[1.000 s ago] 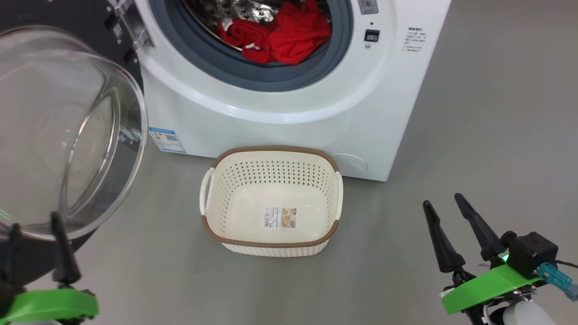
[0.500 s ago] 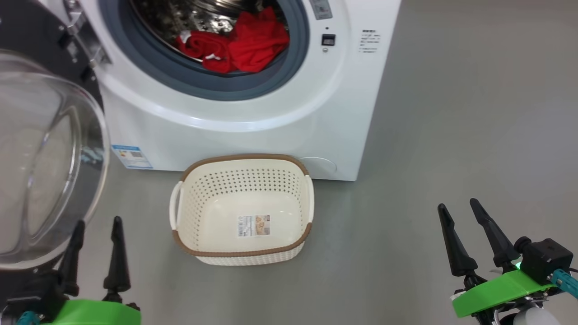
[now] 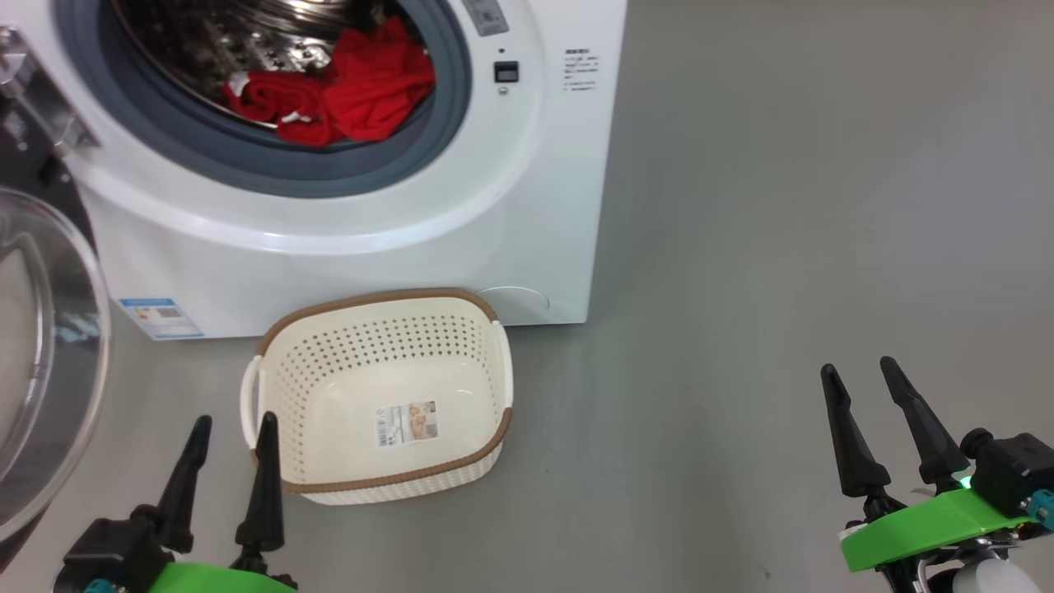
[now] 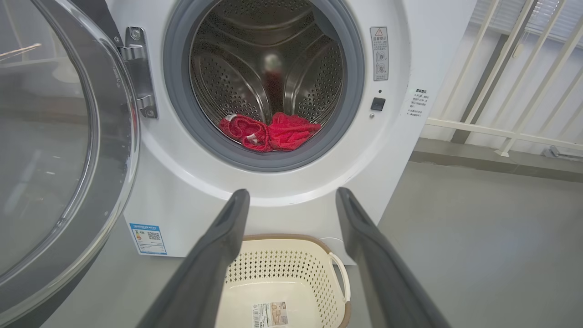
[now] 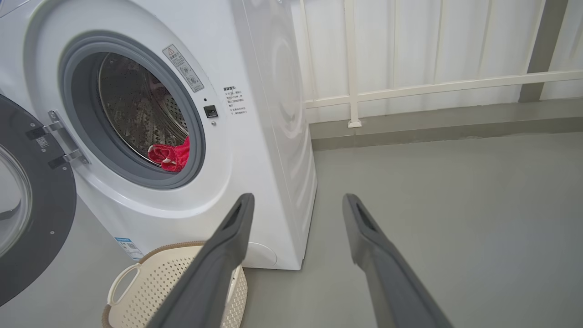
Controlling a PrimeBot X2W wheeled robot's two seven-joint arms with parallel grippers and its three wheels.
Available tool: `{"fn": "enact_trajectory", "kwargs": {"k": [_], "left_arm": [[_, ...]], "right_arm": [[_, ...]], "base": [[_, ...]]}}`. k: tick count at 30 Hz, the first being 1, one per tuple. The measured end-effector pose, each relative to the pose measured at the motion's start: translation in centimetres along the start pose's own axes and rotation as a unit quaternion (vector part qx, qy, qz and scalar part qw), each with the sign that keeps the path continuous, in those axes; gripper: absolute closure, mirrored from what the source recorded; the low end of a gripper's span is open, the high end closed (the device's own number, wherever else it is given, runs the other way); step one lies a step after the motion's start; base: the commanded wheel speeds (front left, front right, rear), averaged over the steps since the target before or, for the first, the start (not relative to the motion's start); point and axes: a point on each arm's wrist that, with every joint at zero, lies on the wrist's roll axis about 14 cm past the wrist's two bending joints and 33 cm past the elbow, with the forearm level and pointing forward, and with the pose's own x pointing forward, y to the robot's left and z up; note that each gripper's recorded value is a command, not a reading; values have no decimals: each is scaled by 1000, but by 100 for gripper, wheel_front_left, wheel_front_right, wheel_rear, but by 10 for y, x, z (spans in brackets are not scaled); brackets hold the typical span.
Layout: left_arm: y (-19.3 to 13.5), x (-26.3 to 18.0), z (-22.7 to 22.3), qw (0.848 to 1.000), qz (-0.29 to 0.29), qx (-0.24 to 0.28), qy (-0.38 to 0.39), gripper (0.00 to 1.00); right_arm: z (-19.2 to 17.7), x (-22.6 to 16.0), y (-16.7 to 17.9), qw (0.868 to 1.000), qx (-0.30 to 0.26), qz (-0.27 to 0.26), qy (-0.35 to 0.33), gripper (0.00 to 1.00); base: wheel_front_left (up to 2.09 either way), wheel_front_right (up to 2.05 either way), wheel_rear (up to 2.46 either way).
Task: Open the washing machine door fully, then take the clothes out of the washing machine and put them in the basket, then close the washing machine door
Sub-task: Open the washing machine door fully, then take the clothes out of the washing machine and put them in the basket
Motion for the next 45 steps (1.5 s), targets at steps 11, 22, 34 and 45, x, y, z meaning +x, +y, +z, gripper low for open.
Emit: {"fn": "enact_trajectory", "kwargs": {"k": [11, 22, 34, 45], "left_arm": [[-32, 10, -10, 999, -46, -5, 12, 0], [-32, 12, -11, 999, -48, -6, 13, 0], [-28, 12, -11, 999, -41, -10, 12, 0], [-23, 11, -12, 999, -35, -12, 13, 0]], "right_arm": [[4, -21, -26, 999, -2, -43, -4, 0], [1, -20, -26, 999, 2, -46, -1, 0], [-3, -16, -23, 999, 4, -42, 3, 0], [-7, -12, -19, 999, 5, -35, 9, 0]], "base": [[0, 0, 0], [0, 0, 0], [10, -10, 0], [102, -102, 0]]}}
